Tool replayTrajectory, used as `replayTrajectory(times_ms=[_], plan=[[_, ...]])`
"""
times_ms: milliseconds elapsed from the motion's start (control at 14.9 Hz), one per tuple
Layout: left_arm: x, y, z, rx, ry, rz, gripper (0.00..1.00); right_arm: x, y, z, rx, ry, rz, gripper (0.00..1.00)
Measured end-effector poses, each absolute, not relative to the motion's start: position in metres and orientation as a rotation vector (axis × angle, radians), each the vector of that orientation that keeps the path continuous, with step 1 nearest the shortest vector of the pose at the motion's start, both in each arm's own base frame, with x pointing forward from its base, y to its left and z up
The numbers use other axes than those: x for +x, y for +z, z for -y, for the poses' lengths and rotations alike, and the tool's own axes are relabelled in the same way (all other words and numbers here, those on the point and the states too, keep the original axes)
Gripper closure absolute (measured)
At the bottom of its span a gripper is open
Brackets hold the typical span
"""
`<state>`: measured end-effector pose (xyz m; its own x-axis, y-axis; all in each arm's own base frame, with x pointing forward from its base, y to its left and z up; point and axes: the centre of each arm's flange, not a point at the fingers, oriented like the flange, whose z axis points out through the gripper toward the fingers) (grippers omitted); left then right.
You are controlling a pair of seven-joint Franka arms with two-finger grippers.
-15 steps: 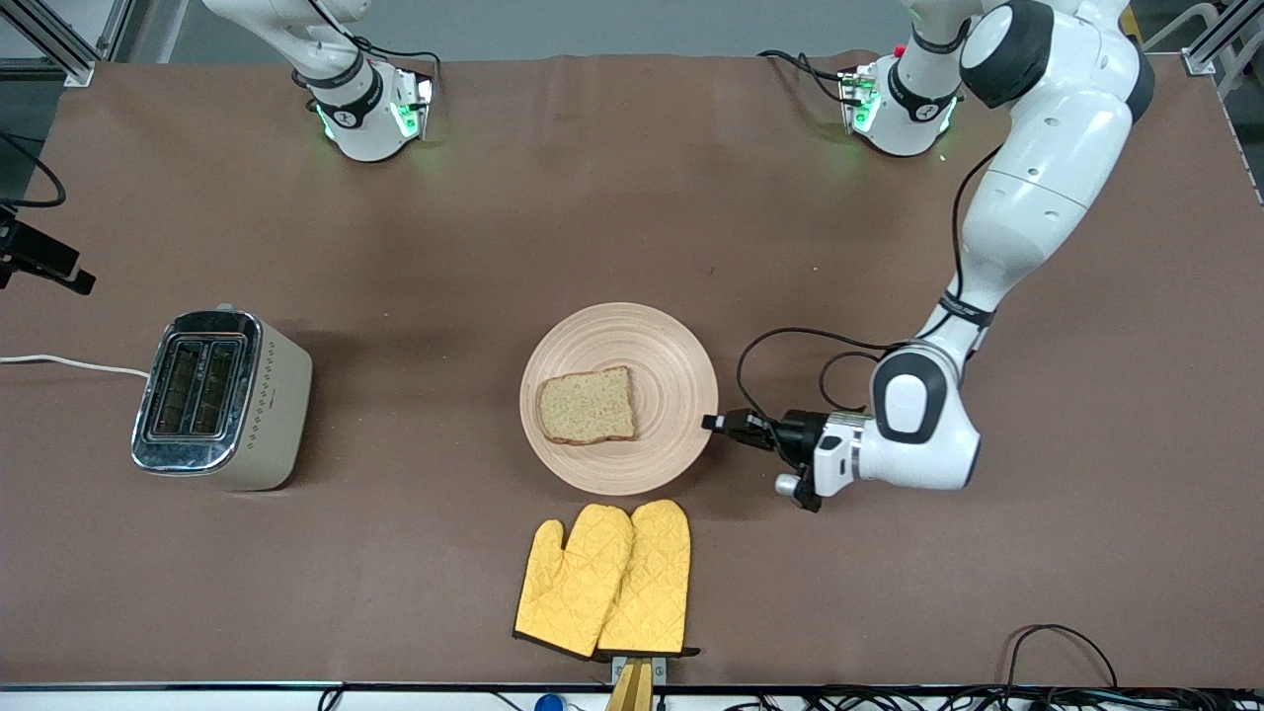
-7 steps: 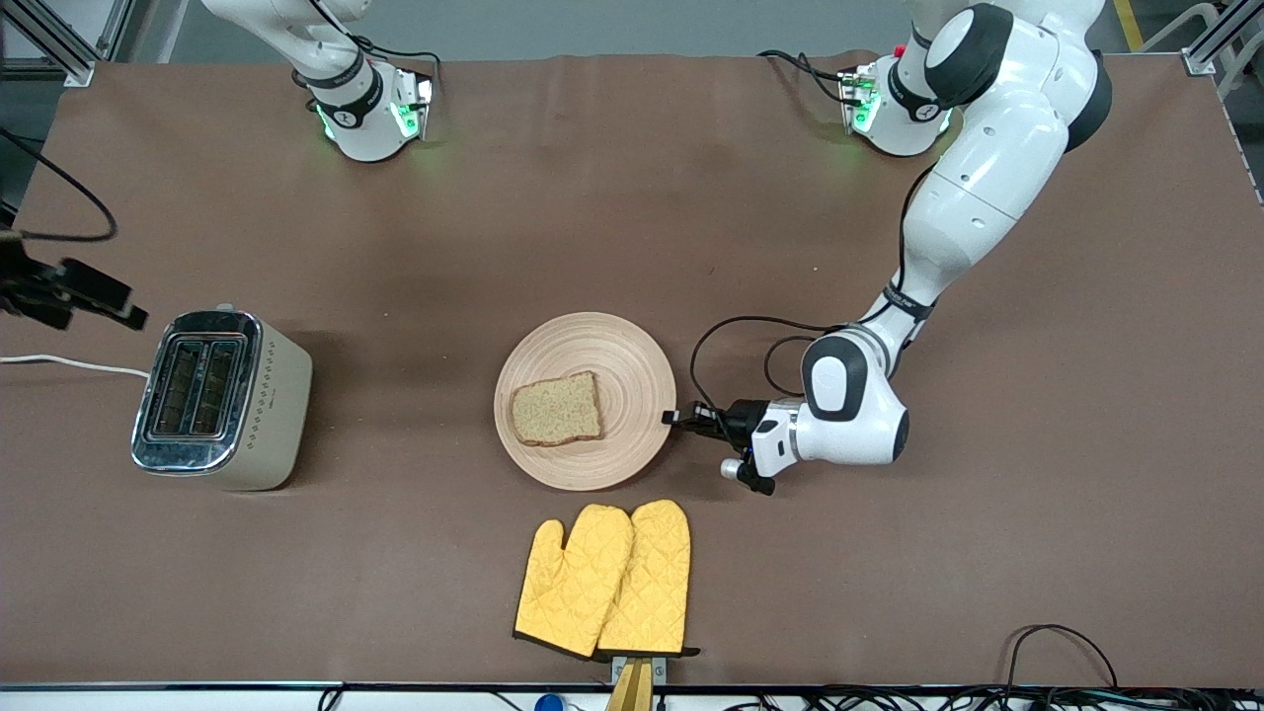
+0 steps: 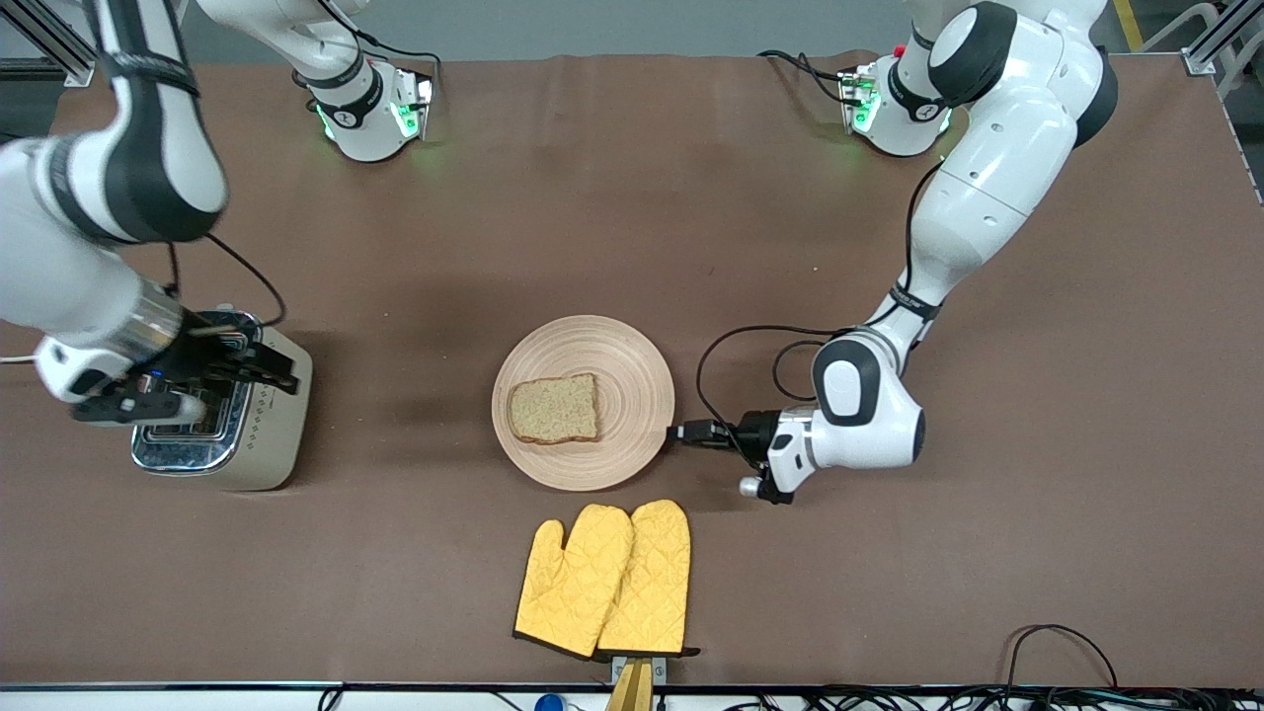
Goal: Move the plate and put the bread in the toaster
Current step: 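Release the plate with the left gripper while the right gripper reaches the bread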
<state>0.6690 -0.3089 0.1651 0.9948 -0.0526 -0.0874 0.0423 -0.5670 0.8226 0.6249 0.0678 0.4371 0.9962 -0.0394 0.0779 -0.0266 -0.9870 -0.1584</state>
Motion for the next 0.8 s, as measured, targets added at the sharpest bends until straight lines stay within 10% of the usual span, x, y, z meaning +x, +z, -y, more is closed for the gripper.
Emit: replayTrajectory(times_ms=[268, 803], plan=[[0.710, 0.230, 0.245, 2.283, -0.025, -0.113, 0.00, 0.628, 0.370, -0.153, -2.977, -0.142, -0.091, 0.00], [0.730, 0.381, 0.156, 2.657, 0.165, -0.238, 0.00, 0.607, 0.259, -0.240, -2.995, -0.066, -0.102, 0.03]])
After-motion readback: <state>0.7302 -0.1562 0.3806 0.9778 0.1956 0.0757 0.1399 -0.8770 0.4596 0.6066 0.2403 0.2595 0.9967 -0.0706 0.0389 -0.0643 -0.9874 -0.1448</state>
